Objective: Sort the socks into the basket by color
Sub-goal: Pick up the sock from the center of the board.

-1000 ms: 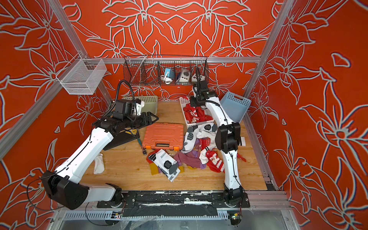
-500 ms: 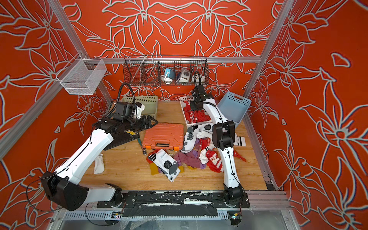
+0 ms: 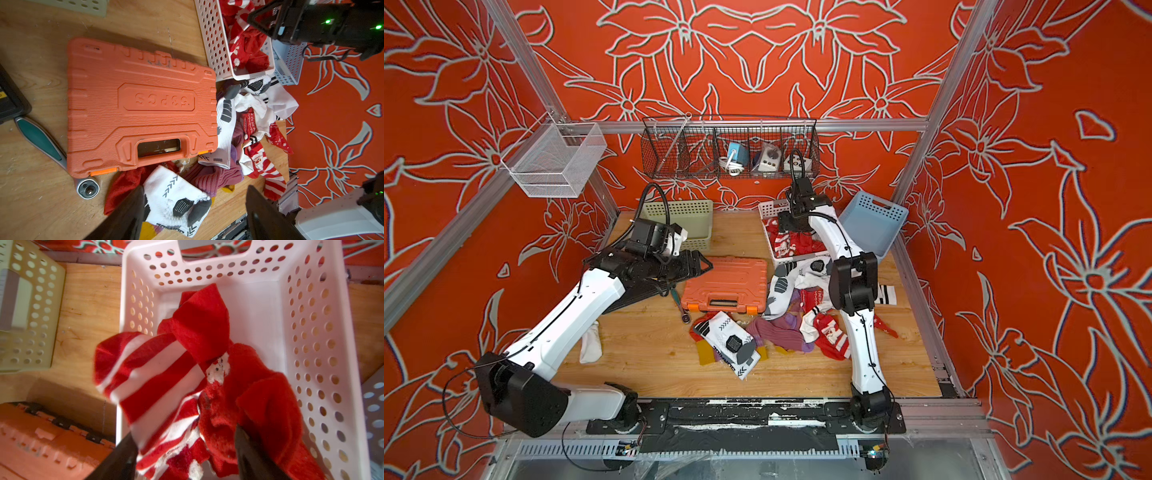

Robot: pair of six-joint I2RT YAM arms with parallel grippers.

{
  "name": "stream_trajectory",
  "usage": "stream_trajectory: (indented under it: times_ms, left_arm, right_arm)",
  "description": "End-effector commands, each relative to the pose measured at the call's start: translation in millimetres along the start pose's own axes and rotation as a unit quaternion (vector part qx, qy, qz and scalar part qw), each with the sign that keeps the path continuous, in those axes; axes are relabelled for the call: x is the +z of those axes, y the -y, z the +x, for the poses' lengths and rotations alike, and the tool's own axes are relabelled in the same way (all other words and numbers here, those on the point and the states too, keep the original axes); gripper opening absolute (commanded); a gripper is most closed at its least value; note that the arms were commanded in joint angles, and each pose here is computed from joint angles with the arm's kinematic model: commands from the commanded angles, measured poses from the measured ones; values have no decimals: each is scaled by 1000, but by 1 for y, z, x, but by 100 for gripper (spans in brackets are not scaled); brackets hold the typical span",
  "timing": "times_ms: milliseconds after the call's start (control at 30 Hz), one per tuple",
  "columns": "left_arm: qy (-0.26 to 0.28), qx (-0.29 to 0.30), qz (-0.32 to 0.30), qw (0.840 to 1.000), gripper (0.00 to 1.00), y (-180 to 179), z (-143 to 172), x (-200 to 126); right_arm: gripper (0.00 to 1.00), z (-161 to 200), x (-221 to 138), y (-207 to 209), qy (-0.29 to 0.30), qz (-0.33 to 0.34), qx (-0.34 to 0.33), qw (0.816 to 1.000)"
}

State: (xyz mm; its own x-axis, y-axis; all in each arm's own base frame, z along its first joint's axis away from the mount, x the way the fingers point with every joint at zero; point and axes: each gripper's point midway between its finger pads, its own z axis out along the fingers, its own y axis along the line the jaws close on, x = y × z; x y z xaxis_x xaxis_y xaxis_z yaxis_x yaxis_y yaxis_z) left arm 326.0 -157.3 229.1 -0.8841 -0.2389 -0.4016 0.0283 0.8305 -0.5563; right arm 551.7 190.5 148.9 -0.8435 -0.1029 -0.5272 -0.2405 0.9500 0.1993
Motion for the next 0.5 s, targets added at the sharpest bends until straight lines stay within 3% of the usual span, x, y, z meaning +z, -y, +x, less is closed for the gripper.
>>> stream_trajectory:
  times_ms: [0, 100, 467]
  left_arm:
    - [-30, -13, -22, 999, 75, -15, 16, 7]
    - [-42, -20, -30, 998, 76, -21, 25, 10]
    - [-115, -17, -81, 990, 76, -39, 72, 37]
  right_arm:
    - [80, -2, -33, -4, 9, -15, 21, 1000]
    - [85, -1, -48, -9, 16, -20, 28, 999]
    - [87, 26, -111, -32, 36, -60, 38, 997]
